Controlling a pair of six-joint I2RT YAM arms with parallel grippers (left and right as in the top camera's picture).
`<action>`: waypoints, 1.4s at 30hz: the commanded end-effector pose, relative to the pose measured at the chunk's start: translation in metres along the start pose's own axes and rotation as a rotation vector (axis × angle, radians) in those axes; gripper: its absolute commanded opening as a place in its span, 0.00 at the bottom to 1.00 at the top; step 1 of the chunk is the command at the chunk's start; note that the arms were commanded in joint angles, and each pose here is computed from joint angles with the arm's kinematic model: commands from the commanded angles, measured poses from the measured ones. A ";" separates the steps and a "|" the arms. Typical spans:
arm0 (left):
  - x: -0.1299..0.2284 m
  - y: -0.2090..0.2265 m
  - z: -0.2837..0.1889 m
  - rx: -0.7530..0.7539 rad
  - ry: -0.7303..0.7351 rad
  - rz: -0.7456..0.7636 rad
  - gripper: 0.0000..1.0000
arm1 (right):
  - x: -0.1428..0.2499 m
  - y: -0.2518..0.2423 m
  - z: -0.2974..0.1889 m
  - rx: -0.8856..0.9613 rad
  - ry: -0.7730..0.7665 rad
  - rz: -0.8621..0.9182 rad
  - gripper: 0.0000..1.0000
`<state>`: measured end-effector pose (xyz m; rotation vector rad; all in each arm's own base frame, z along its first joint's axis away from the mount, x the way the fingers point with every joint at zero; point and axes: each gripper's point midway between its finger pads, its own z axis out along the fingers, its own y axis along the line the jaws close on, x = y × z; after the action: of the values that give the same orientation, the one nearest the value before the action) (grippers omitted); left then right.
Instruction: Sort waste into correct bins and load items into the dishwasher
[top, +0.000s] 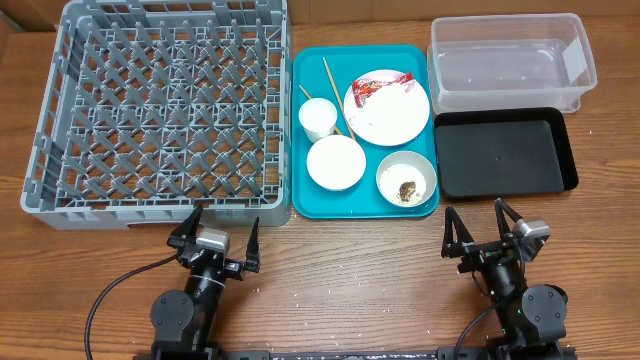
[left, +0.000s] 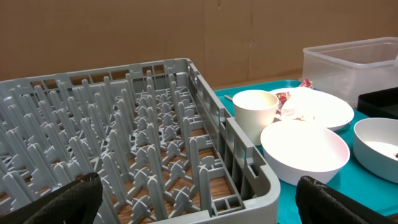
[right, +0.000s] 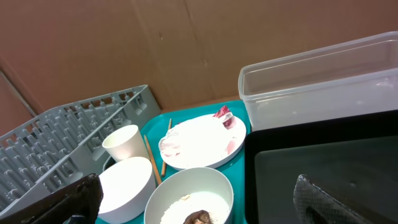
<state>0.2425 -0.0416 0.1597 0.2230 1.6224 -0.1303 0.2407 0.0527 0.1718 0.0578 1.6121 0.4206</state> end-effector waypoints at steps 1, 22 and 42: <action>0.000 0.000 0.000 0.001 -0.005 0.020 1.00 | 0.001 -0.002 0.000 0.007 -0.008 -0.001 1.00; 0.000 0.000 0.000 0.001 -0.005 0.020 1.00 | 0.001 -0.002 0.000 0.007 -0.008 0.000 1.00; 0.000 0.000 0.000 0.001 -0.005 0.020 1.00 | 0.000 0.026 -0.002 -0.151 0.006 -0.006 1.00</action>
<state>0.2425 -0.0416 0.1597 0.2230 1.6224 -0.1303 0.2372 0.0652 0.1772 -0.0039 1.5956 0.4820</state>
